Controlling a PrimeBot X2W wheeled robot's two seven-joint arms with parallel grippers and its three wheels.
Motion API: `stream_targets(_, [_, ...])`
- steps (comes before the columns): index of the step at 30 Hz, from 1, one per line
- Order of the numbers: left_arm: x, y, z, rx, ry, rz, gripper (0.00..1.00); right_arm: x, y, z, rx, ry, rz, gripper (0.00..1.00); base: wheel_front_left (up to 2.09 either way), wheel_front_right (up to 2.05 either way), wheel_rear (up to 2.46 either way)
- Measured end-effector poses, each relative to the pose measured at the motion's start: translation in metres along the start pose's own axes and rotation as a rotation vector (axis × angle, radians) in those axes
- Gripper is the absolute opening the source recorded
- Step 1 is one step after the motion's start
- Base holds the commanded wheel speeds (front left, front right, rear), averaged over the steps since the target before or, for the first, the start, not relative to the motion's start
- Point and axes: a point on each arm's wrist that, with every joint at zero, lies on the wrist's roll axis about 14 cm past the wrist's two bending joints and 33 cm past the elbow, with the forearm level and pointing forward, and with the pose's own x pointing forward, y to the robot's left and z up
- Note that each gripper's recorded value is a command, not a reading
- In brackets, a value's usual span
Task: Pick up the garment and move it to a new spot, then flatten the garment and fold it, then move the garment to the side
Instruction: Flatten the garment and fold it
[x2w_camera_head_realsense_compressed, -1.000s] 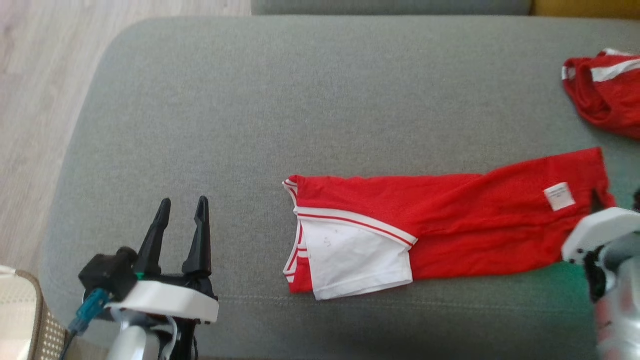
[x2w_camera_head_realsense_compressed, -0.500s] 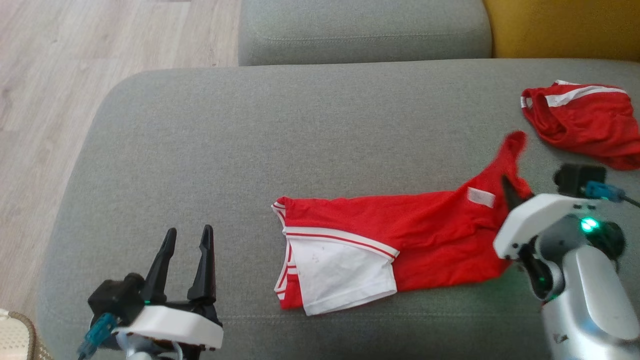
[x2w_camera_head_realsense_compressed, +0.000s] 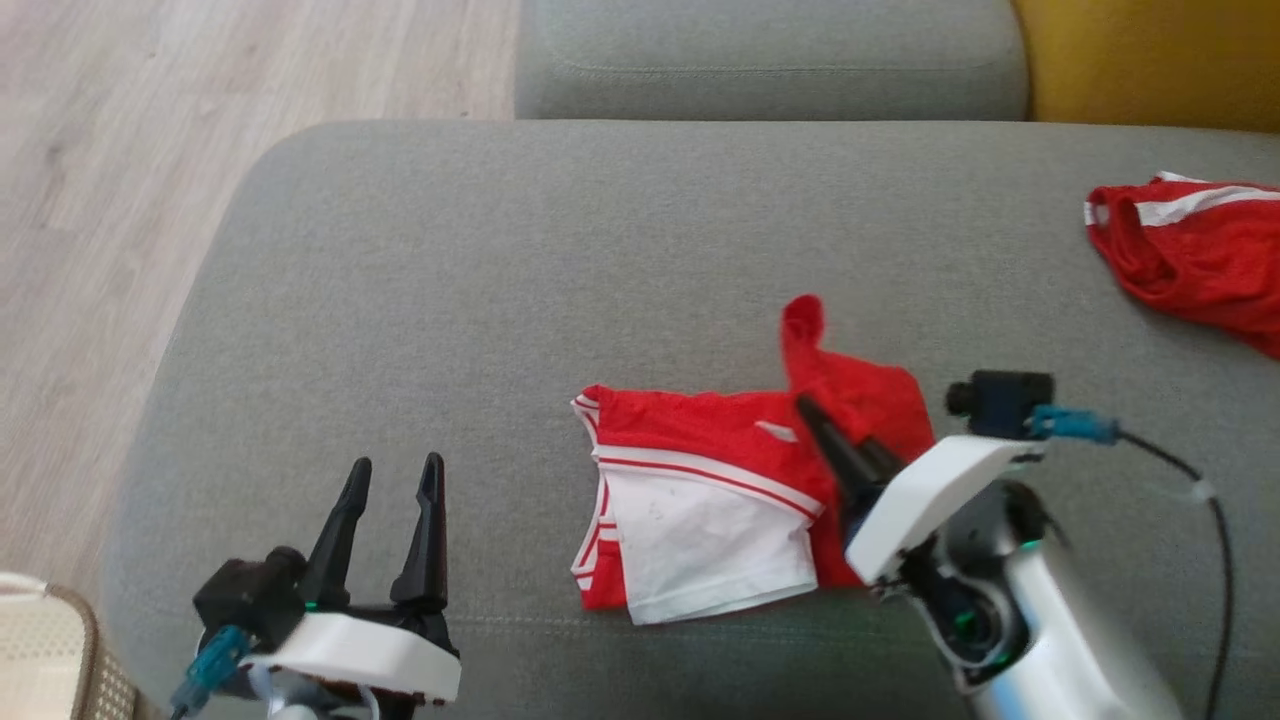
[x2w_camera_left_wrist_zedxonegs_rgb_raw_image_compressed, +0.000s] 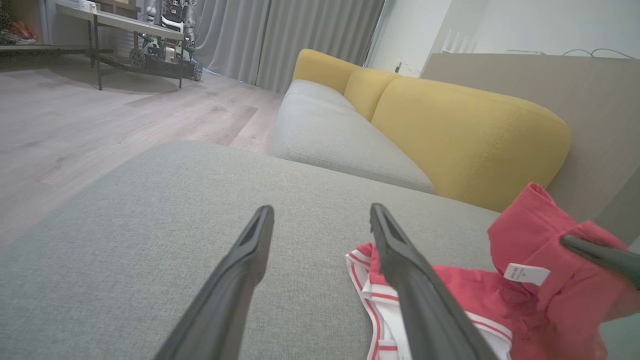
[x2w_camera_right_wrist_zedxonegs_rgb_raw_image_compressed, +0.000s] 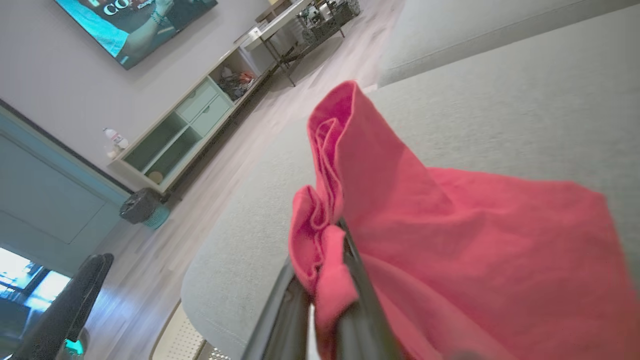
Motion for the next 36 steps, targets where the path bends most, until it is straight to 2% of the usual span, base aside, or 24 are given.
stream_targets(10, [-0.002,0.011,-0.008,-0.009,0.027,0.042,1.00,0.026,0.032,-0.064,0.108,0.127,0.109,0.00,0.00,0.00,0.00])
stream_targets(18, [-0.001,0.022,-0.010,-0.007,0.036,0.080,1.00,0.052,0.027,-0.074,0.124,0.115,0.097,0.00,0.00,0.00,0.00])
stream_targets(27, [0.000,0.029,-0.014,-0.002,0.054,0.104,1.00,0.065,0.028,-0.108,0.137,0.207,0.099,0.00,0.00,0.00,0.00])
stream_targets(28, [0.000,0.029,-0.015,-0.002,0.055,0.105,1.00,0.064,0.027,-0.111,0.144,0.210,0.093,0.44,0.00,0.00,0.00])
stream_targets(29, [0.000,0.029,-0.015,-0.002,0.057,0.105,1.00,0.064,0.026,-0.113,0.147,0.209,0.086,1.00,0.00,0.00,0.00])
stream_targets(36, [0.005,0.026,-0.016,-0.002,0.058,0.090,1.00,0.071,0.028,-0.099,0.204,0.164,0.081,1.00,0.00,0.00,0.00])
